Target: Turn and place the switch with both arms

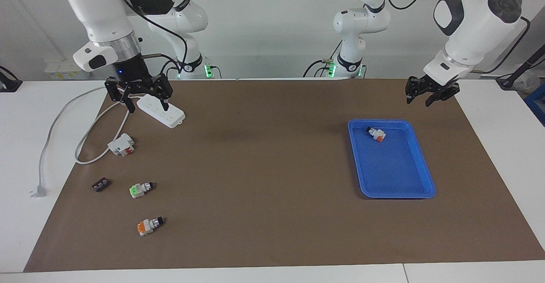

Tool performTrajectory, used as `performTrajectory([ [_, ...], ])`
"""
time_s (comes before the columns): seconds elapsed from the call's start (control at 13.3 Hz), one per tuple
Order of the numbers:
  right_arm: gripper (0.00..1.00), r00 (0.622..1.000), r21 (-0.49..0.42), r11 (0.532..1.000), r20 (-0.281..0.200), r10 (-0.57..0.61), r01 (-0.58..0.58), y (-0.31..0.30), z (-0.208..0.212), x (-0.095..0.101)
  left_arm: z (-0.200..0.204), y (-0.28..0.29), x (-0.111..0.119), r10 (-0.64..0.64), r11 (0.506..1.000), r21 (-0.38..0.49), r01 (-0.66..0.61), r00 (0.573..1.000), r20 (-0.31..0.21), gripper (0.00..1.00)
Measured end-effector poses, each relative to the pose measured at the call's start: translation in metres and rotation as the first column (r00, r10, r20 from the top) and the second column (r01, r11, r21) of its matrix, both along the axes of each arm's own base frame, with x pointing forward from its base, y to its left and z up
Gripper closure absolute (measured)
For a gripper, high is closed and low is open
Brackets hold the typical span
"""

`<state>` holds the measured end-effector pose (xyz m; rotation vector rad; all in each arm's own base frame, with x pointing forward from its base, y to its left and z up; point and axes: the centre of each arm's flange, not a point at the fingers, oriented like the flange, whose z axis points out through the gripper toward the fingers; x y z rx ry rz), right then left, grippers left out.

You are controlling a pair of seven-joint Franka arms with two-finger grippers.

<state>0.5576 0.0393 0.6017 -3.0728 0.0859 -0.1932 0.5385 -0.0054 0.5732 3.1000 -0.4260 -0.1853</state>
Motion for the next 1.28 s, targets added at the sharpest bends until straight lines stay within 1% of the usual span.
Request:
performTrajectory([
  [0.08, 0.0, 0.999, 0.0, 1.0, -0.033, -0.014, 0.014, 0.0, -0.001, -0.005, 0.011, -0.004, -0.002, -0.003, 1.0, 0.001, 0.003, 1.0, -0.005, 0.32],
  [0.15, 0.0, 0.998, 0.0, 1.0, -0.055, -0.024, 0.024, 0.001, 0.0, -0.009, 0.021, -0.007, -0.003, -0.004, 1.0, 0.001, 0.004, 1.0, -0.01, 0.28],
  [0.23, 0.0, 0.997, 0.0, 0.999, -0.063, -0.035, 0.035, 0.002, 0.002, -0.012, 0.031, -0.009, -0.005, -0.004, 1.0, 0.002, 0.004, 1.0, -0.015, 0.28],
  [0.38, 0.0, 0.997, 0.003, 0.998, -0.058, -0.059, 0.06, 0.001, 0.007, -0.014, 0.051, -0.02, -0.01, 0.018, 1.0, 0.004, -0.018, 1.0, -0.012, 0.24],
  [0.45, 0.0, 0.996, 0.003, 0.997, -0.058, -0.07, 0.071, -0.001, 0.009, -0.014, 0.058, -0.025, -0.01, 0.031, 1.0, 0.004, -0.031, 1.0, -0.001, 0.14],
  [0.53, 0.0, 0.995, 0.003, 0.997, -0.06, -0.075, 0.076, -0.003, 0.012, -0.015, 0.06, -0.028, -0.01, 0.042, 0.999, 0.005, -0.042, 0.999, 0.004, 0.01],
  [0.75, 0.0, 0.995, 0.003, 0.997, -0.06, -0.083, 0.083, -0.006, 0.031, -0.018, 0.053, -0.029, -0.01, 0.061, 0.998, 0.008, -0.061, 0.998, -0.002, 0.0],
  [0.83, 0.0, 0.995, 0.003, 0.996, -0.062, -0.084, 0.085, -0.007, 0.038, -0.02, 0.05, -0.029, -0.008, 0.067, 0.998, 0.007, -0.067, 0.998, 0.009, 0.0],
  [0.98, 0.0, 0.994, 0.002, 0.996, -0.065, -0.091, 0.091, -0.008, 0.046, -0.021, 0.048, -0.029, -0.002, 0.073, 0.997, 0.002, -0.073, 0.996, 0.049, 0.0],
  [1.05, 0.0, 0.993, 0.003, 0.995, -0.065, -0.103, 0.103, -0.009, 0.048, -0.02, 0.046, -0.03, -0.001, 0.073, 0.997, 0.001, -0.073, 0.996, 0.058, 0.0],
  [1.28, 0.0, 0.989, 0.0, 0.992, -0.077, -0.124, 0.124, -0.018, 0.047, -0.015, 0.045, -0.032, 0.0, 0.069, 0.998, 0.0, -0.069, 0.996, 0.063, 0.0],
])
